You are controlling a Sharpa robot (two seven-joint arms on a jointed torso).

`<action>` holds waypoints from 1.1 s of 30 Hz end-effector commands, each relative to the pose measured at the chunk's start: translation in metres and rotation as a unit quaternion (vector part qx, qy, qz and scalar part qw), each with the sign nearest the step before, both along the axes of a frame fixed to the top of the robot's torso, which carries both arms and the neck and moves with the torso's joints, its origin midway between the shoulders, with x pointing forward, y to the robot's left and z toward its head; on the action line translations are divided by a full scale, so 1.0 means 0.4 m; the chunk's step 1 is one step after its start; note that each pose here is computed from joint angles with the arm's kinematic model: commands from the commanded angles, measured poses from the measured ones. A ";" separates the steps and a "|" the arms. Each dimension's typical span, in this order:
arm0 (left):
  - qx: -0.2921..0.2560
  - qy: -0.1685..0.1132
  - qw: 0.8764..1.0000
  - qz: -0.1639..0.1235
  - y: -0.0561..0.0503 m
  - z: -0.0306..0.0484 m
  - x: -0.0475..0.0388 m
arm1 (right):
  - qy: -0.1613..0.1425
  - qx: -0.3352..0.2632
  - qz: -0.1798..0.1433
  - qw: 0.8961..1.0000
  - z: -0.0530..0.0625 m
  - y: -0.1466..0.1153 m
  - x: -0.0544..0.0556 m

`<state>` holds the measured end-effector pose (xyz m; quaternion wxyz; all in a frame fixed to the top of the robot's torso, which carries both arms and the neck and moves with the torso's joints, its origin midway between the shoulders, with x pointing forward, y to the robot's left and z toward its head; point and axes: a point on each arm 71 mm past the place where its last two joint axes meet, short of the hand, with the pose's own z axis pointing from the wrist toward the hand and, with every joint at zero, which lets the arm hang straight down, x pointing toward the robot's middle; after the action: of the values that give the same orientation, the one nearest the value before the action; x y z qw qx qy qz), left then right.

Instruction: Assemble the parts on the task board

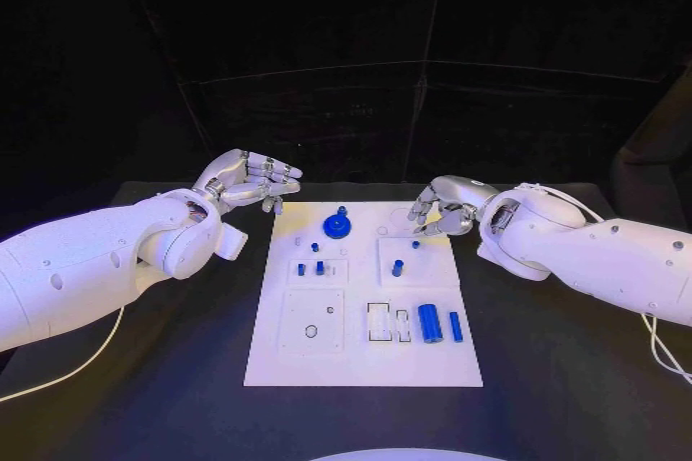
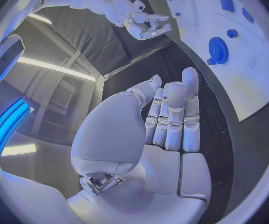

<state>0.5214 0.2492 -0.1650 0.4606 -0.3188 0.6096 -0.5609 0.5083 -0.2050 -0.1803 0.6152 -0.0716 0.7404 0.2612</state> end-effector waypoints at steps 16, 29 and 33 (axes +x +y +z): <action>-0.133 0.030 0.991 0.000 0.025 0.004 0.000 | -0.023 -0.115 0.039 0.992 -0.041 0.033 -0.023; -0.132 0.030 0.991 0.005 0.034 0.003 0.002 | -0.010 -0.125 0.043 0.991 -0.049 0.041 -0.021; -0.131 0.030 0.991 0.006 0.036 0.003 0.002 | -0.005 -0.129 0.041 0.991 -0.052 0.039 -0.020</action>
<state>0.5223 0.2636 -0.1662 0.4017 -0.3993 0.5498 -0.6140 0.5001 -0.1891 -0.1999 0.6011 -0.1749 0.7543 0.1976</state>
